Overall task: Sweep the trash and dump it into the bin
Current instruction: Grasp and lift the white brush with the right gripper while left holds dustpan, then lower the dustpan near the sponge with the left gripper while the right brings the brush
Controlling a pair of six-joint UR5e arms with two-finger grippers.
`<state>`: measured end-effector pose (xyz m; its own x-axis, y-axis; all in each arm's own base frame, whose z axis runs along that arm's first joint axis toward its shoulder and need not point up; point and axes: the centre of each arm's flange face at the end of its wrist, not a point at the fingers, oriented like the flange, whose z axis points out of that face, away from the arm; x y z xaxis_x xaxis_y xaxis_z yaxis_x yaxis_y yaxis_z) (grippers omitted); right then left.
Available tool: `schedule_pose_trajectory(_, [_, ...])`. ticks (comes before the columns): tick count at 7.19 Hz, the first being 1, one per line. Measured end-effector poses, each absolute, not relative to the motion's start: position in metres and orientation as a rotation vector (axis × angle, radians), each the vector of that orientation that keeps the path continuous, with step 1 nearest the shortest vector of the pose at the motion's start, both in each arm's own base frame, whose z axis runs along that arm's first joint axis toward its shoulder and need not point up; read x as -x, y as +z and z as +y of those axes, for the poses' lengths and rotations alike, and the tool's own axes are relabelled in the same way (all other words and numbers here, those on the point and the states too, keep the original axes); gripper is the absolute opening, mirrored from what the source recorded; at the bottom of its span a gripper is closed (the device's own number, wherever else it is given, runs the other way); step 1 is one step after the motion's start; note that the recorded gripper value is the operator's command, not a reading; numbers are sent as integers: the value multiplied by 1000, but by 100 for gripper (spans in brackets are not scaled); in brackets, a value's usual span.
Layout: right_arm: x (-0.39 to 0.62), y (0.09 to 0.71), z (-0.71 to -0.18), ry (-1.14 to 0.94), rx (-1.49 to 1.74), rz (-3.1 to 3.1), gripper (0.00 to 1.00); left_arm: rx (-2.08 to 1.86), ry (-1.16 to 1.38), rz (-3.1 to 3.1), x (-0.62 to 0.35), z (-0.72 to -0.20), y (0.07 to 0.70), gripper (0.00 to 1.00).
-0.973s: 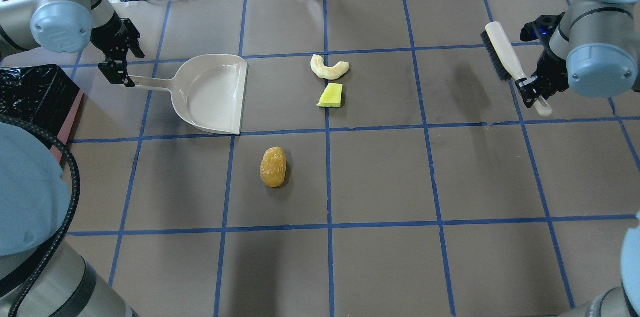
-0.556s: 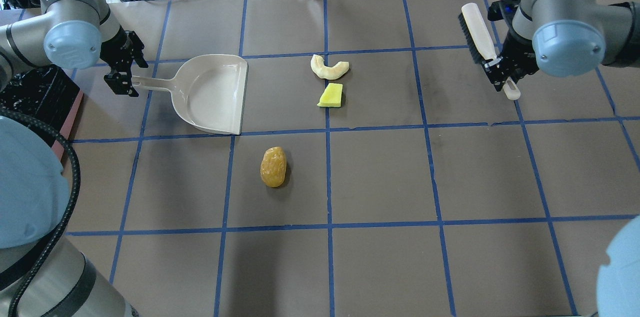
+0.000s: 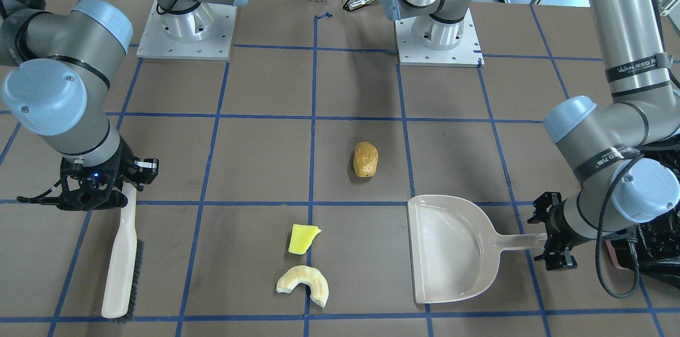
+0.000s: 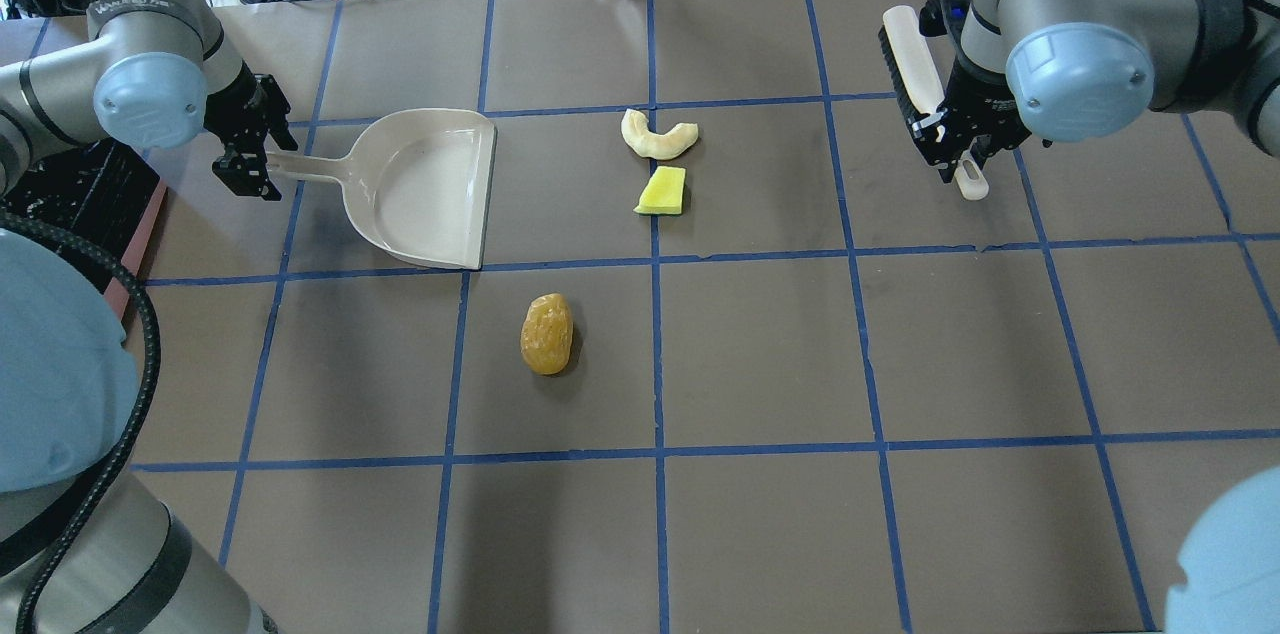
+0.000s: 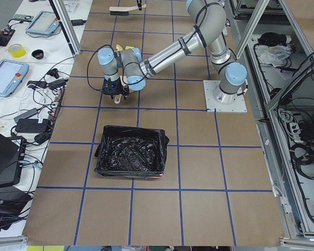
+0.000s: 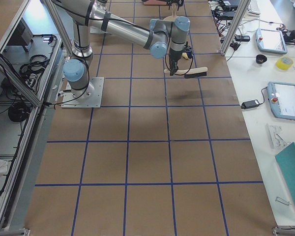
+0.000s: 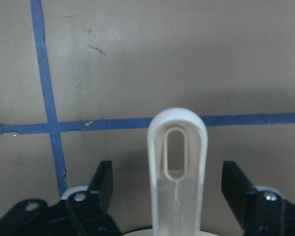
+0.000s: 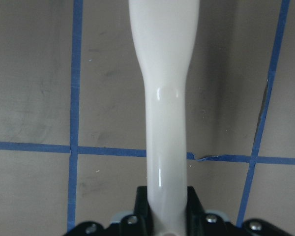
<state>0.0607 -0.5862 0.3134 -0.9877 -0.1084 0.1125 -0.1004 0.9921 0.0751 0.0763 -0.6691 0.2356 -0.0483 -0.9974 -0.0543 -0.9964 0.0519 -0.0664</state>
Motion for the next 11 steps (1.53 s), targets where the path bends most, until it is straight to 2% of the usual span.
schedule_pose_trajectory(1, [-62, 311, -584, -127, -161, -3025, 2, 2108, -12, 2210, -77, -667, 233, 0])
schedule_pose_trajectory(6, [-102, 302, -574, -158, -115, -3025, 4, 2166, -123, 2201, -64, -685, 257, 0])
schedule_pose_trajectory(9, [-117, 298, -573, -159, -77, -3041, 3, 2194, -233, 2214, -17, -717, 284, 0])
schedule_pose_trajectory(11, [-120, 295, -574, -165, -41, -3061, 3, 2152, -224, 2255, 12, -724, 279, 0])
